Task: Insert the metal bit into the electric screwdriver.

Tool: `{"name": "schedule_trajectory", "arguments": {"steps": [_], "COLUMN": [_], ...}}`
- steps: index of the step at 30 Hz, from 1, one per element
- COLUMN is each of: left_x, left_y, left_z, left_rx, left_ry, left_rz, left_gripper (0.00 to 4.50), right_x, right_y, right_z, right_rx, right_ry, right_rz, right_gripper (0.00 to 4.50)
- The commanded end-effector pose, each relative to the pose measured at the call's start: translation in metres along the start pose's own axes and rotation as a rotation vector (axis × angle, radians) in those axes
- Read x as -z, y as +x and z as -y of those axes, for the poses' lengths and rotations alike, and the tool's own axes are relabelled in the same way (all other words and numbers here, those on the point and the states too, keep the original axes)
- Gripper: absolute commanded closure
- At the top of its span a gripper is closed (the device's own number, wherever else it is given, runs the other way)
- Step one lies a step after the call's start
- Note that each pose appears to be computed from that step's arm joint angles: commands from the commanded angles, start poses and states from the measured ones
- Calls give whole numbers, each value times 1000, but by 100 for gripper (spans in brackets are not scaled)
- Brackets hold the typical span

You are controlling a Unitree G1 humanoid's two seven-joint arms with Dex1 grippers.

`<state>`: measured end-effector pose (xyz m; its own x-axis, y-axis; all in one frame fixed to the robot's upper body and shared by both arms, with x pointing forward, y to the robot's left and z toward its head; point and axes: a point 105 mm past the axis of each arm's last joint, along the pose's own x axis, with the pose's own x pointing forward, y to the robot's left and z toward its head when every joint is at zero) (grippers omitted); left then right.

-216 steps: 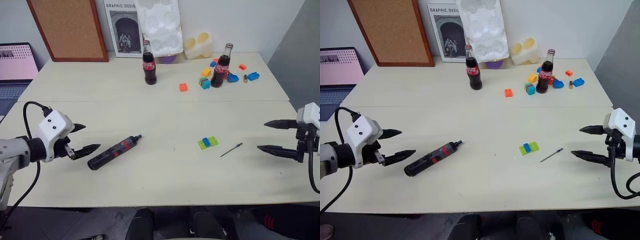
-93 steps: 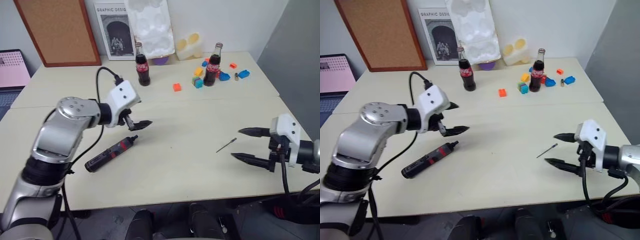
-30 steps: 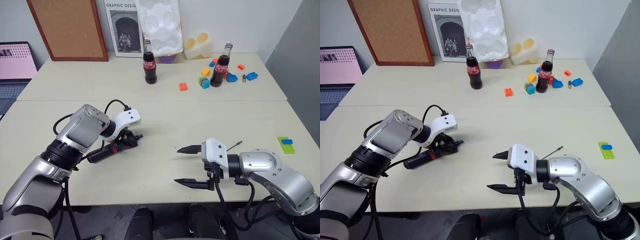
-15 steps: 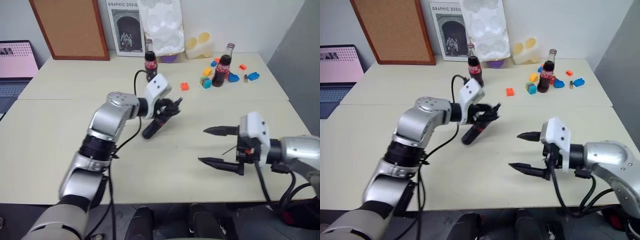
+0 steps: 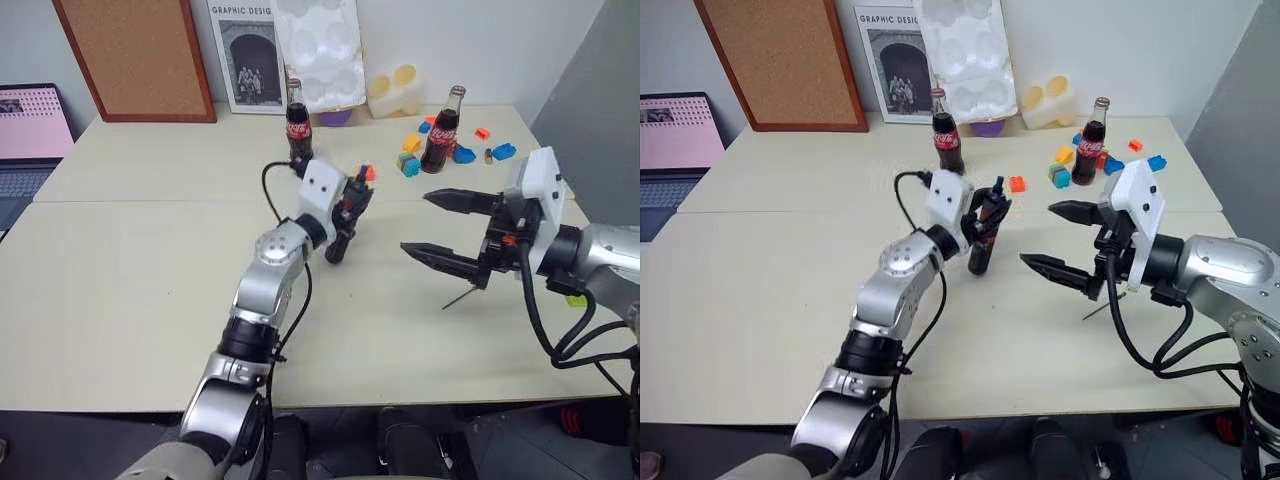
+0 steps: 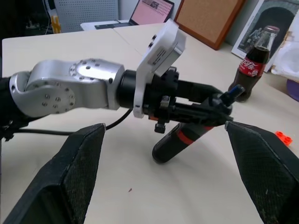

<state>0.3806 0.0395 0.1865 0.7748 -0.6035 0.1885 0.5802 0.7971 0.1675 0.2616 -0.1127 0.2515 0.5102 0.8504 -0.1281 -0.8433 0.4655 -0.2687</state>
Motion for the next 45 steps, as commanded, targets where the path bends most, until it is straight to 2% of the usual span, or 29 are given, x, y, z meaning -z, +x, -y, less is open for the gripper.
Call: {"name": "schedule_trajectory", "arguments": {"steps": [1, 9, 17, 19, 21, 26, 31, 35, 44, 45], "left_x": [2, 18, 20, 20, 20, 20, 22, 25, 26, 25], "left_y": [-16, -51, -57, -54, -51, -48, -45, -45, -48, -48], "left_z": [-1, -15, -16, -14, -12, -12, -10, -15, -16, -16], "left_rx": [-44, -119, -138, -131, -125, -128, -135, -160, -174, -175], "left_ry": [2, 11, 6, 7, 10, 21, 30, 38, 40, 40], "left_rz": [15, -50, -72, -70, -72, -73, -70, -79, -81, -81], "left_gripper": [284, 284, 284, 284, 284, 284, 284, 284, 284, 284], "right_x": [-8, 4, 22, 36, 58, 113, 139, 155, 164, 164], "right_y": [-1, -2, -12, -17, -25, -49, -51, -43, -21, -19], "right_z": [-1, -3, 15, 28, 42, 59, 77, 84, 96, 96], "right_rx": [-4, -36, -36, -32, -67, -329, -503, -614, -678, -686], "right_ry": [-43, -55, -122, -193, -299, -494, -591, -609, -595, -586], "right_rz": [7, -57, -174, -254, -392, -731, -881, -946, -981, -980], "right_gripper": [20, 20, 20, 20, 20, 20, 20, 20, 20, 37]}}
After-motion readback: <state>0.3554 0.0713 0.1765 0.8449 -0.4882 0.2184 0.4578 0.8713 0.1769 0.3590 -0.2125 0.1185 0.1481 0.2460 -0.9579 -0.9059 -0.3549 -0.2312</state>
